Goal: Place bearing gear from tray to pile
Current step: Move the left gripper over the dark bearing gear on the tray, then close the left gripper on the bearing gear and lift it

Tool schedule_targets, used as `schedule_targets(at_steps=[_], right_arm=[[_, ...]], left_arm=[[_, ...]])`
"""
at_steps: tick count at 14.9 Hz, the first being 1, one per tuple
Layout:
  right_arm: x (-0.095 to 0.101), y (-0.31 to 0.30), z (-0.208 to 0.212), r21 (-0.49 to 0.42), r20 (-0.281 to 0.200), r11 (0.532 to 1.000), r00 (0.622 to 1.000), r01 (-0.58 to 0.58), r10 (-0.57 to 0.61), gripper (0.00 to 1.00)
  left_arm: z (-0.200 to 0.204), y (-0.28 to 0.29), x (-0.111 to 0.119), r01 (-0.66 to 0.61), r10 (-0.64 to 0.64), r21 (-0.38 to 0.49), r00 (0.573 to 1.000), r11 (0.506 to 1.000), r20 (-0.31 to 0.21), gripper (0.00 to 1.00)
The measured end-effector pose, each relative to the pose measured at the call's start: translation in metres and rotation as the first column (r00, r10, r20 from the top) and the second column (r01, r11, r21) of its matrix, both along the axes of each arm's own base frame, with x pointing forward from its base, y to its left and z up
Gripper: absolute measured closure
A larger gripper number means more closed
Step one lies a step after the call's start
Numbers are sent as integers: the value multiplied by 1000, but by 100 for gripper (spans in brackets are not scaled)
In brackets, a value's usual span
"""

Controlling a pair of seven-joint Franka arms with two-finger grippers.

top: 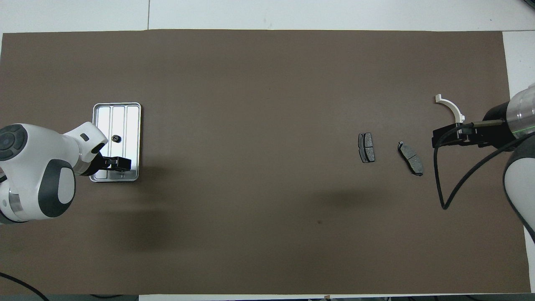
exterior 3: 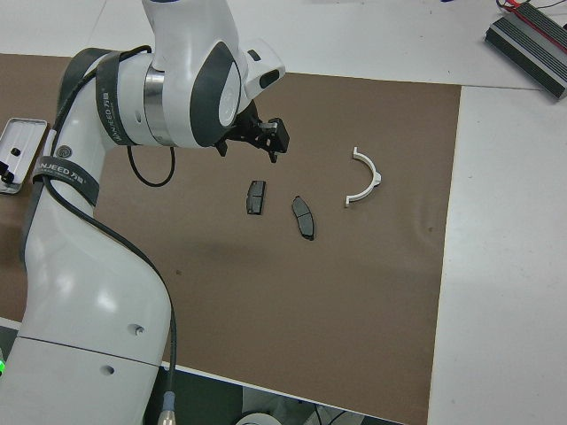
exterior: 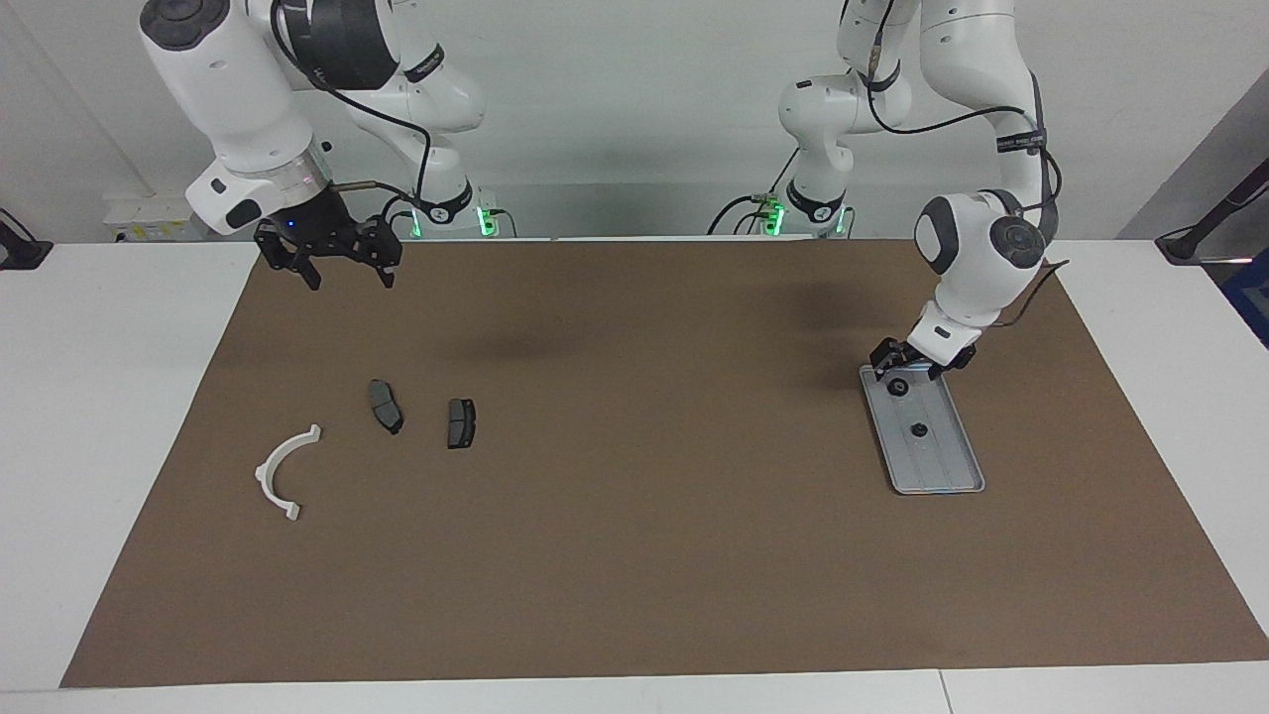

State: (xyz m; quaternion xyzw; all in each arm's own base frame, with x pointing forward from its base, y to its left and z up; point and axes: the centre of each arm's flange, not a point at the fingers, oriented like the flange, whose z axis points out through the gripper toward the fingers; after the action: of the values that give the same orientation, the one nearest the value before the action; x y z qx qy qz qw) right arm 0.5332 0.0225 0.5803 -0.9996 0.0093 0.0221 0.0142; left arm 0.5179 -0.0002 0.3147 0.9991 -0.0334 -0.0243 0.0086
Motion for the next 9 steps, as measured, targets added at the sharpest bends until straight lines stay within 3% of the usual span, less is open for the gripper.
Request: schedule_targets(at_steps=[9], right_arm=[[-4,4,-15,-1,-16,1000,1000,-8,8,0]], left_arm=[[-4,0,0,0,0,0,1000,1000,-5,0]])
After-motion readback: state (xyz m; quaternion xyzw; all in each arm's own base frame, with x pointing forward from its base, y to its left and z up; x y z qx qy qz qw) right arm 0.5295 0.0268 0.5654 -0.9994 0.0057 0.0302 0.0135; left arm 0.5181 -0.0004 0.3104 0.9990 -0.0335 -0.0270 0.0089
